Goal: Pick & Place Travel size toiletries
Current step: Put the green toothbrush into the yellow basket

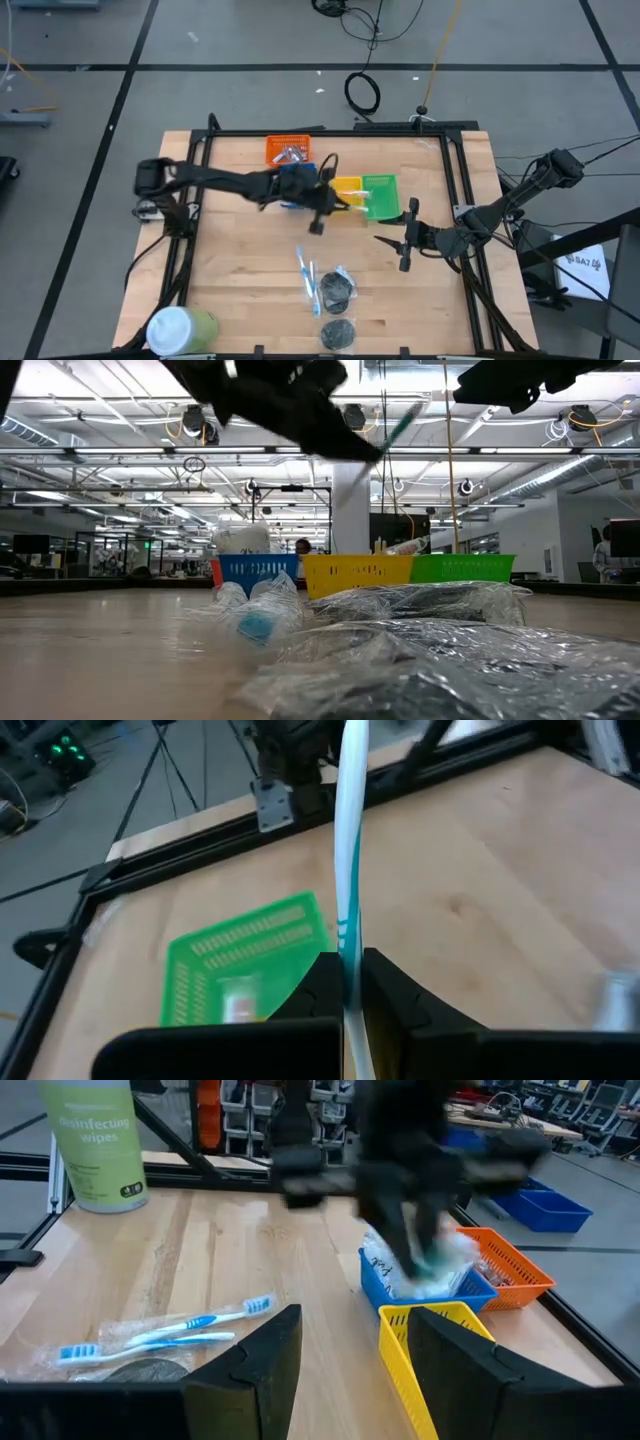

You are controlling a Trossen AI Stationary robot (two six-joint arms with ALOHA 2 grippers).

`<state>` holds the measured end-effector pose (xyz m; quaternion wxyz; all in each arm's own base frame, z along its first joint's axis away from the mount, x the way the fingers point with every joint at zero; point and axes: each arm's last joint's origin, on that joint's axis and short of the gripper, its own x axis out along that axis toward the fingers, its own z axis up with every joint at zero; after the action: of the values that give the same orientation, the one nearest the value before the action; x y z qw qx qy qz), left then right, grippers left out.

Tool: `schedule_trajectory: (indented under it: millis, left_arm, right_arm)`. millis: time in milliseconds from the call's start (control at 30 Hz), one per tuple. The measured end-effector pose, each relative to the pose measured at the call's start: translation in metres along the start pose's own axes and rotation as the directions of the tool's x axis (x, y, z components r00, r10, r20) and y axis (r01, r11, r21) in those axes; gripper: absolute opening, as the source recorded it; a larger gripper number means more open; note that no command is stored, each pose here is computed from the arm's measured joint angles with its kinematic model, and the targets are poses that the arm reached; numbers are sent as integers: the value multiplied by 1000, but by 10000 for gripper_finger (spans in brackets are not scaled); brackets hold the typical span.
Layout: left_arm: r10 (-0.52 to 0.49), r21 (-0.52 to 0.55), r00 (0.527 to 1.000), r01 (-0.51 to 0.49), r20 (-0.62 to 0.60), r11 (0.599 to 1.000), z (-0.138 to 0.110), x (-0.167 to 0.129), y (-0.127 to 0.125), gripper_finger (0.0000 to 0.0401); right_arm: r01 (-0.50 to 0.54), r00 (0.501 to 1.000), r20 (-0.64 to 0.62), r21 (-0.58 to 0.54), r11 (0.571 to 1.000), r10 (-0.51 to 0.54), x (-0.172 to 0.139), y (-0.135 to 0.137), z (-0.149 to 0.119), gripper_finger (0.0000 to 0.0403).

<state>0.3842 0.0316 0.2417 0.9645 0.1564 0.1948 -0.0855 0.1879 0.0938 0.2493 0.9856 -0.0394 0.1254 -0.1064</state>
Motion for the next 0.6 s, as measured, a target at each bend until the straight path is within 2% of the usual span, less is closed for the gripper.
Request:
schedule_trajectory:
  millis: [167,367,533,600]
  left_arm:
    - [35,-88,999,-35,0,995,-38,22,33,10]
    - [31,-196,995,-48,-91,979,-65,26,46,8]
    - [9,-234,988,-46,-156,971,-73,26,45,50]
    - [28,-233,981,-73,-192,970,-75,26,43,69]
  right_arm:
    - [0,1000,-1,-1,1000,0,0,0,0,171]
    - [0,1000,-5,-5,1000,0,0,0,-1,171]
    - [0,1000,-7,-7,1000,-1,0,0,-1,171]
    - [1,1000,-7,-7,1000,-1,0,0,-1,171]
